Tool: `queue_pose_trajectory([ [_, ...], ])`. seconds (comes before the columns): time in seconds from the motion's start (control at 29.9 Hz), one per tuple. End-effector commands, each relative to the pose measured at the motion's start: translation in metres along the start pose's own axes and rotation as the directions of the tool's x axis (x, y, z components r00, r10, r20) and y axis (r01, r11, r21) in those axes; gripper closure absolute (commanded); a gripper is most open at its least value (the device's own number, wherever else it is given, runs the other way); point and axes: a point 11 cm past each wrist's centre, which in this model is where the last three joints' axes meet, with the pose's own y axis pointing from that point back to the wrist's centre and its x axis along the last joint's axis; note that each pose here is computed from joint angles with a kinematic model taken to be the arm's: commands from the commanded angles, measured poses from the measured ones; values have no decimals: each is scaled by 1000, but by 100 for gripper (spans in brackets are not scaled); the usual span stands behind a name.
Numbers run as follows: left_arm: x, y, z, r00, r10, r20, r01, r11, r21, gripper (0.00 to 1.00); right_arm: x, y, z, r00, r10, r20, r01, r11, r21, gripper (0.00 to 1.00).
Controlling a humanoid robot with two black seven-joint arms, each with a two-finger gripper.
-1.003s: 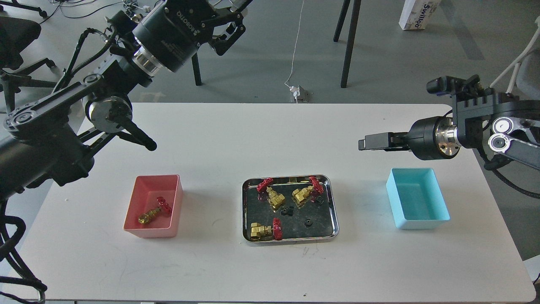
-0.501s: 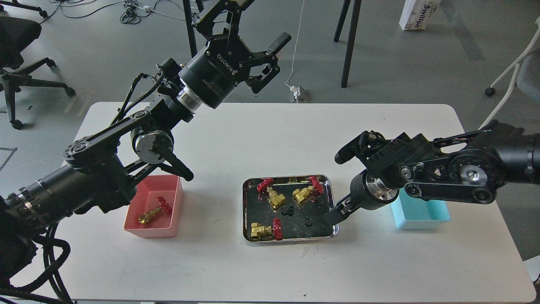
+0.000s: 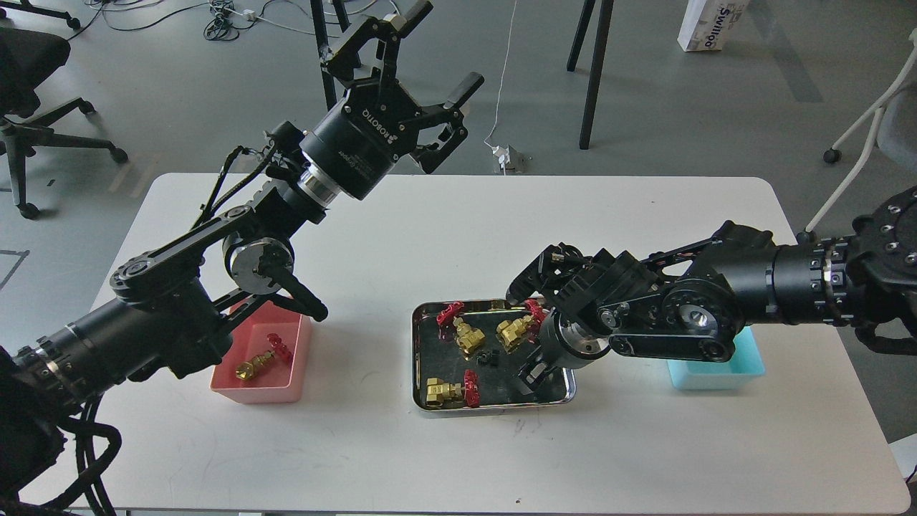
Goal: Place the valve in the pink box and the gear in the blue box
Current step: 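Grasp a brass fitting on the tray with the right gripper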
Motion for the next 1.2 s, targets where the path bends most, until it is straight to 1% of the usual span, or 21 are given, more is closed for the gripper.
queue_pose_trajectory([
  [0.0, 0, 0, -1, 1000, 1, -2, -1, 1000, 0, 13, -1, -7, -5, 1000, 0, -1, 0, 1000, 4, 36],
  [0.3, 1, 1, -2, 1000, 4, -4, -4, 1000, 2, 12, 10, -11, 1, 999, 44, 9, -44, 999, -24, 39],
  [0.5, 2, 4, -5, 1000, 11, -9, -11, 1000, 4, 12, 7, -21, -13, 1000, 31, -3, -31, 1000, 1, 42],
  [0.74, 4, 8, -7, 1000, 21, -12, -21, 1000, 9, 12, 3, -25, -15, 1000, 23, 0, -23, 1000, 3, 44],
  [0.8, 3, 8, -8, 1000, 20, -12, -20, 1000, 9, 11, 3, -25, -15, 1000, 23, 0, -23, 1000, 3, 47],
  [0.9, 4, 8, -7, 1000, 20, -11, -20, 1000, 10, 11, 3, -25, -14, 1000, 22, 1, -22, 1000, 1, 54],
  [1.17, 4, 8, -7, 1000, 20, -11, -20, 1000, 10, 11, -4, -26, -11, 1000, 3, -9, -3, 1000, -9, 61],
])
